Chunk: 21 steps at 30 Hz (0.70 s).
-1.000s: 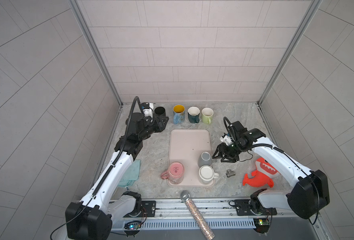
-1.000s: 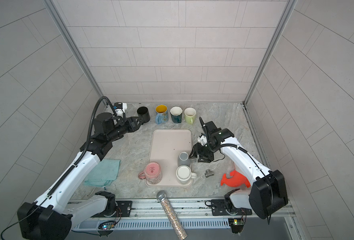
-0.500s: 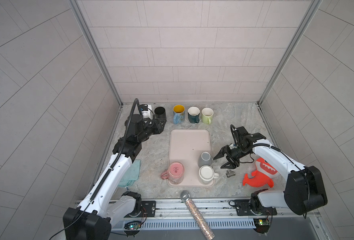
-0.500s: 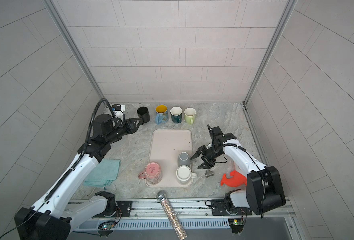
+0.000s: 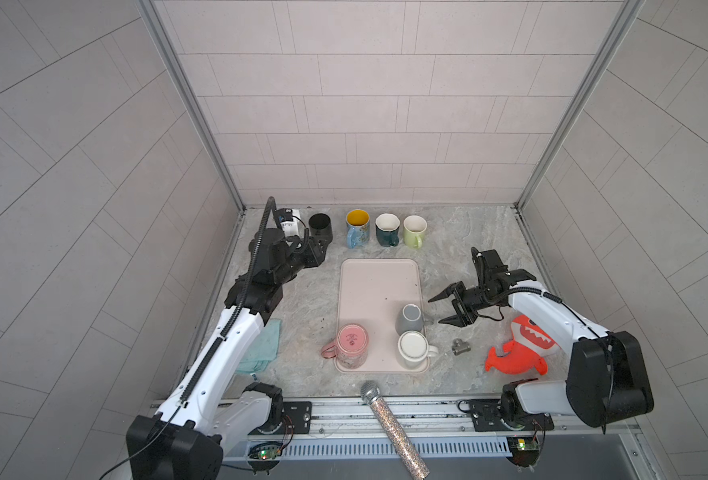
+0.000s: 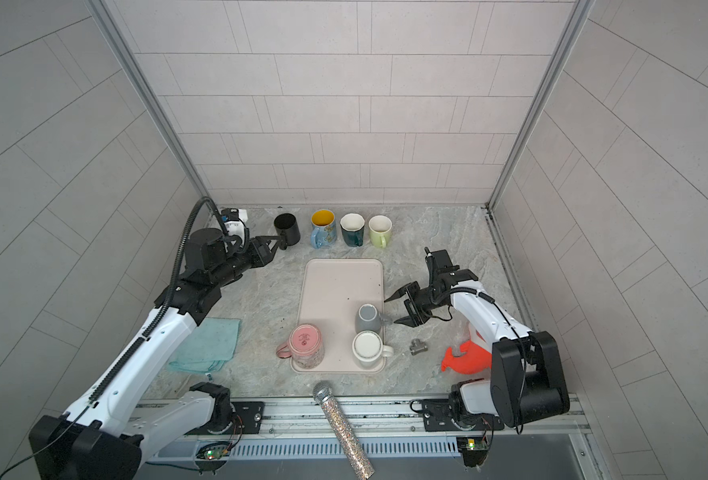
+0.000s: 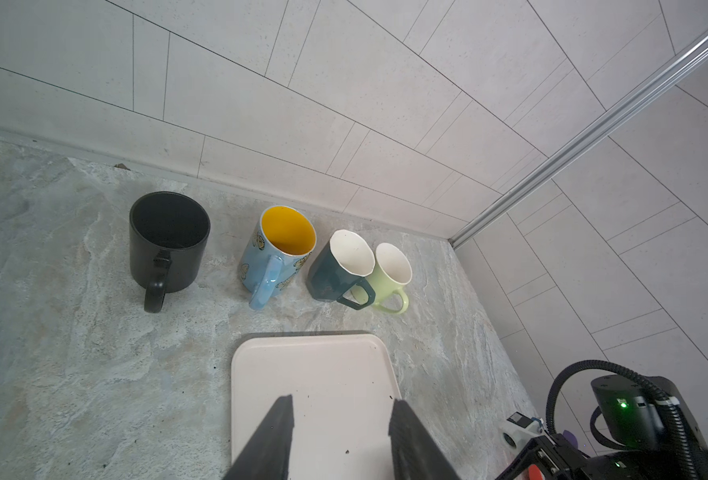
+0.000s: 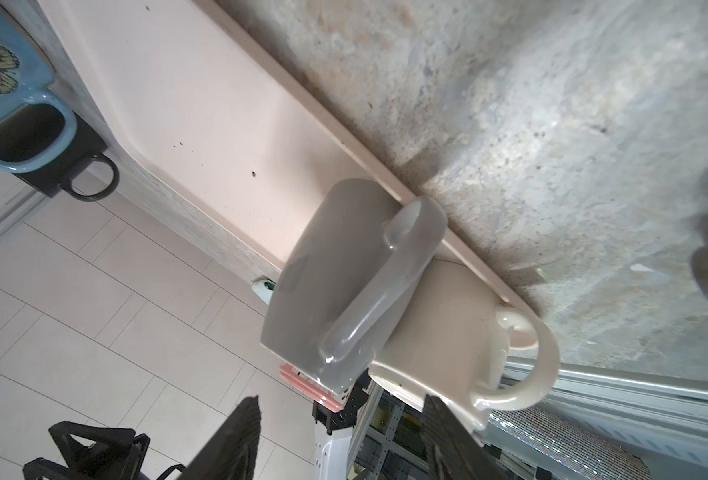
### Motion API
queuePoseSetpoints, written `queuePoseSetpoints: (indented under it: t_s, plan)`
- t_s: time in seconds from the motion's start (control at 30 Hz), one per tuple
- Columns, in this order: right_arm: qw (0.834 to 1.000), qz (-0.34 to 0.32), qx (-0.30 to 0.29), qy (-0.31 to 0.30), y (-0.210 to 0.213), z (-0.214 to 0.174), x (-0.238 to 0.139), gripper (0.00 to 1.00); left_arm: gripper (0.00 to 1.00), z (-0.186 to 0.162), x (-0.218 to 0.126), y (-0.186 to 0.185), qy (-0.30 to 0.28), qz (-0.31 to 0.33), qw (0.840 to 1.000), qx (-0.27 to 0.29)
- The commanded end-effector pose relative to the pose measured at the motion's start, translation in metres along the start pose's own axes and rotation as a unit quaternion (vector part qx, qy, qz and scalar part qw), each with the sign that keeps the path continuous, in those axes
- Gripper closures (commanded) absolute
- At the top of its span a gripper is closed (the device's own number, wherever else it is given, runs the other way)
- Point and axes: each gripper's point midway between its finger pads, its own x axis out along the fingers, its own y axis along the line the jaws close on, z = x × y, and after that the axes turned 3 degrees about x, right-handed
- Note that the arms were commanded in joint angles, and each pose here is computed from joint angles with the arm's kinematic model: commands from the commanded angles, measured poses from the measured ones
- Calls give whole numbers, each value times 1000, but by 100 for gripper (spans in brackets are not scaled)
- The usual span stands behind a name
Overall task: Turn the mug right side up
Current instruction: 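Lower the right gripper and close it on the upside-down grey mug's handle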
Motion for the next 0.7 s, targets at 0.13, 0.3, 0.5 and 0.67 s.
queuePoseSetpoints:
  t_s: [0.13, 0.3, 0.5, 0.67]
  plan:
    - [999, -5, 46, -10, -10, 7, 5, 37, 56, 0, -1, 7, 0, 14, 1000, 2]
    - [998, -12, 64, -13, -23, 9, 15, 37, 56, -1, 0, 8, -3, 14, 1000, -2]
    - [997, 2, 72, -13, -20, 14, 28, 37, 56, -2, 0, 9, -1, 16, 1000, -2]
    - [997, 14, 73, -14, -9, 18, 35, 37, 56, -3, 0, 9, 0, 18, 1000, -2]
